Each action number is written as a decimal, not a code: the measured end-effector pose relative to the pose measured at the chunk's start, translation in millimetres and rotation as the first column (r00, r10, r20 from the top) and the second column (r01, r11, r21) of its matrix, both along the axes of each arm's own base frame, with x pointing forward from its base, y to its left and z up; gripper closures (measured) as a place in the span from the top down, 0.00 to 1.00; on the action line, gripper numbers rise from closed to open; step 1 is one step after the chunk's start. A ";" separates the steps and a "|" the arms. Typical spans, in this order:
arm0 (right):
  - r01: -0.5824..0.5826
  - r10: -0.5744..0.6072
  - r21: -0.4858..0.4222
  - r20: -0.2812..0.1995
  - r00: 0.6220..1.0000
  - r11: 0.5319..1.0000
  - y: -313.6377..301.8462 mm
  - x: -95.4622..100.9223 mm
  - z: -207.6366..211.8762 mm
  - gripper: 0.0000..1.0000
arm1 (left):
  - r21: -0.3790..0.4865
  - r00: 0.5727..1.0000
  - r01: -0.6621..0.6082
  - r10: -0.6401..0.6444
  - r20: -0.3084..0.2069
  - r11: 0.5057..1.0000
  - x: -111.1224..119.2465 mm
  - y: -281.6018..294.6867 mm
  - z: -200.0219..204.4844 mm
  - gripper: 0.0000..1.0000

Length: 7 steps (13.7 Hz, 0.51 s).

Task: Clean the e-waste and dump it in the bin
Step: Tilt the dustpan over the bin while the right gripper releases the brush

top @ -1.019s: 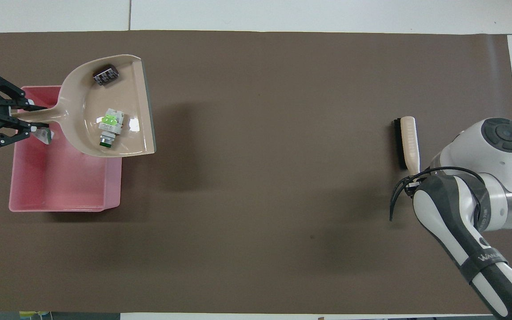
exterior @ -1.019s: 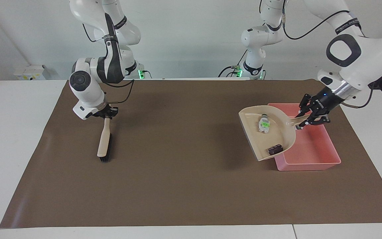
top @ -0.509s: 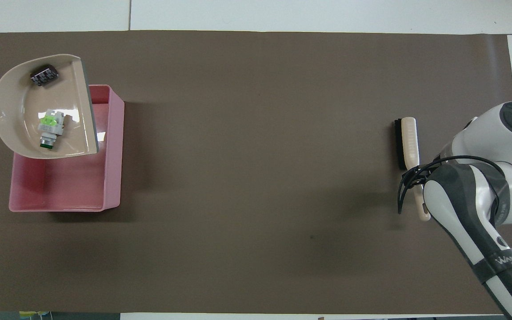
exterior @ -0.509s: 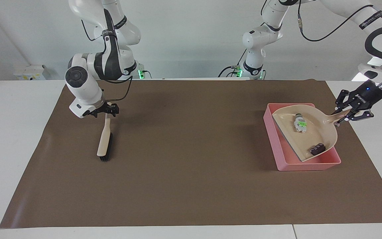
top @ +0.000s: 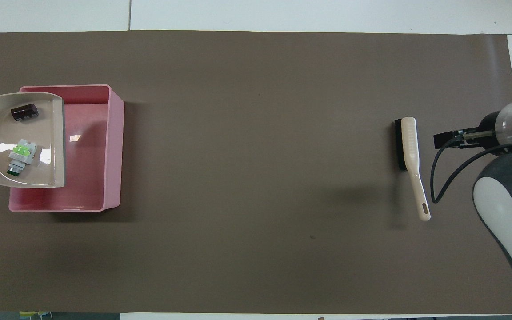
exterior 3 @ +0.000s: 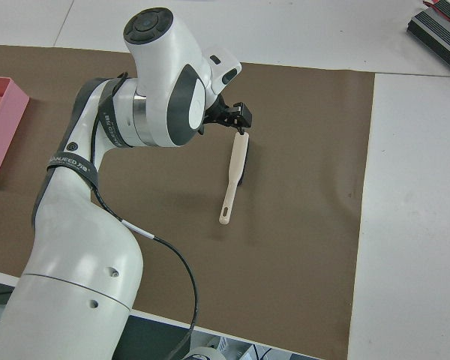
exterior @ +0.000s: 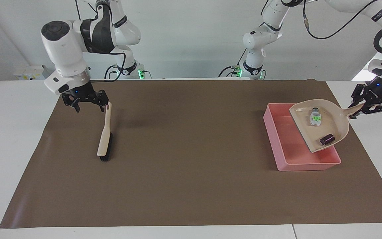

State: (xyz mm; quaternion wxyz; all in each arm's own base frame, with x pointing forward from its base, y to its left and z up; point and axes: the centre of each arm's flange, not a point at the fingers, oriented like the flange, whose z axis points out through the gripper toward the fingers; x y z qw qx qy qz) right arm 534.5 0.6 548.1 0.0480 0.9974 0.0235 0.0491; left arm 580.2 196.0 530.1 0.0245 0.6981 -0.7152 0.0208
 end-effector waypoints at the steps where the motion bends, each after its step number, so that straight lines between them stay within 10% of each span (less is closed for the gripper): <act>1: 0.008 -0.008 0.000 0.006 1.000 1.000 -0.6 -2.2 16.6 1.00 | 0.036 1.000 0.027 -0.027 -0.012 0.999 2.6 -7.8 0.0 0.34; 7: 0.171 -0.168 0.029 -0.081 0.982 0.985 -14.7 -22.5 93.1 1.00 | 0.202 0.991 0.135 -0.127 -0.051 0.970 13.1 -52.4 10.6 0.34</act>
